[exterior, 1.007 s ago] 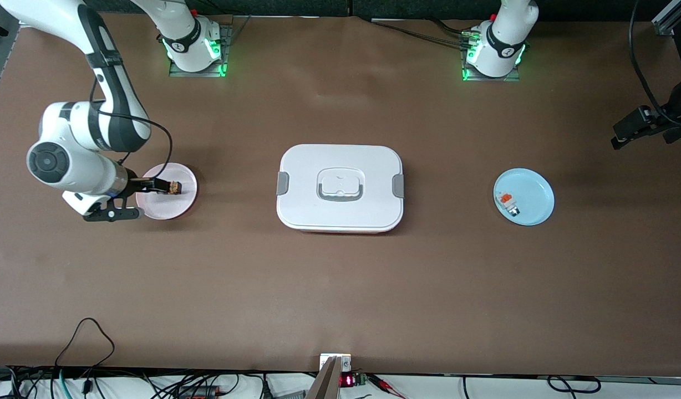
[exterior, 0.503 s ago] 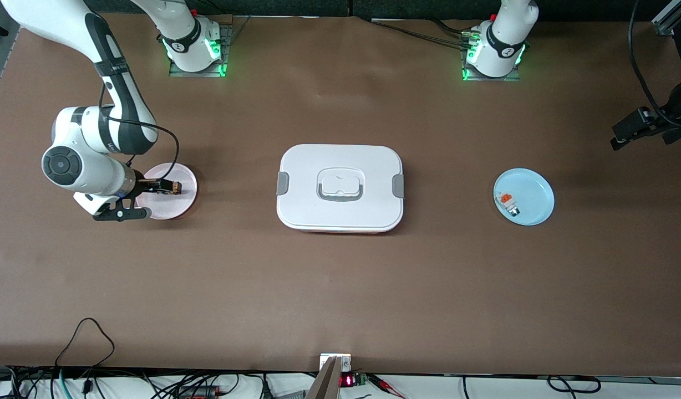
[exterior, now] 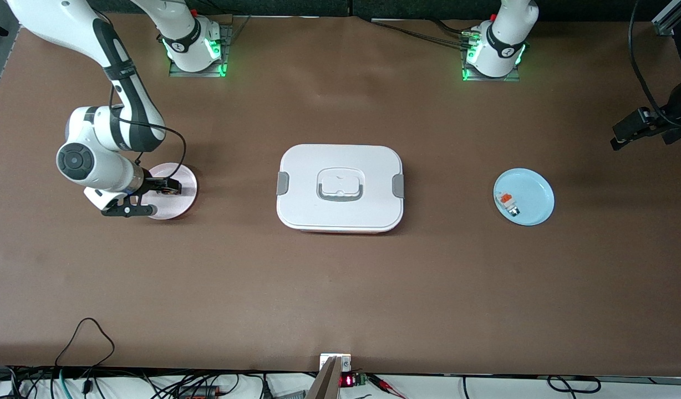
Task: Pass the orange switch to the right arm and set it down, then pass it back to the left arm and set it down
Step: 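Lower the right gripper back down to the switch on the white plate, then close the right gripper on the black-orange switch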
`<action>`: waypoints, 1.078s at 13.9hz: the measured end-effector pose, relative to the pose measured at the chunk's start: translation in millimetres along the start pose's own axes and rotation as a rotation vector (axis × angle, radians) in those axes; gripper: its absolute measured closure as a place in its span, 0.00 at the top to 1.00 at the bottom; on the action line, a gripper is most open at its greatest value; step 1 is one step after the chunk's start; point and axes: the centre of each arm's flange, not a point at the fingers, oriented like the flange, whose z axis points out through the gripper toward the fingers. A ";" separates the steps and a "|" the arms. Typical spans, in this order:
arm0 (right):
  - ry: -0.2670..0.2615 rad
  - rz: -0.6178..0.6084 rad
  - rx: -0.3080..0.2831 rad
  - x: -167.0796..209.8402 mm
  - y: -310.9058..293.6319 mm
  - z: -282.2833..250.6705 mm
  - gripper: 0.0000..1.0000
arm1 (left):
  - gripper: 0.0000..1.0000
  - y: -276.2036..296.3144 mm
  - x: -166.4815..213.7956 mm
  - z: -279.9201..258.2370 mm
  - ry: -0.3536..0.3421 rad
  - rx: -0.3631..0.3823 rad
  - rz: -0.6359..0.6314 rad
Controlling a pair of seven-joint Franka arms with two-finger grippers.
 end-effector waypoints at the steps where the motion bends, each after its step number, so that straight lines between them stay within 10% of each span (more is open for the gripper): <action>1: 0.003 0.010 0.001 -1.8 -0.4 3.9 1.00 | 1.00 0.0 0.0 0.0 0.000 0.000 0.000; 15: 0.031 0.019 0.008 -20.9 -2.8 52.0 1.00 | 1.00 3.6 0.3 1.2 -0.002 0.000 -0.003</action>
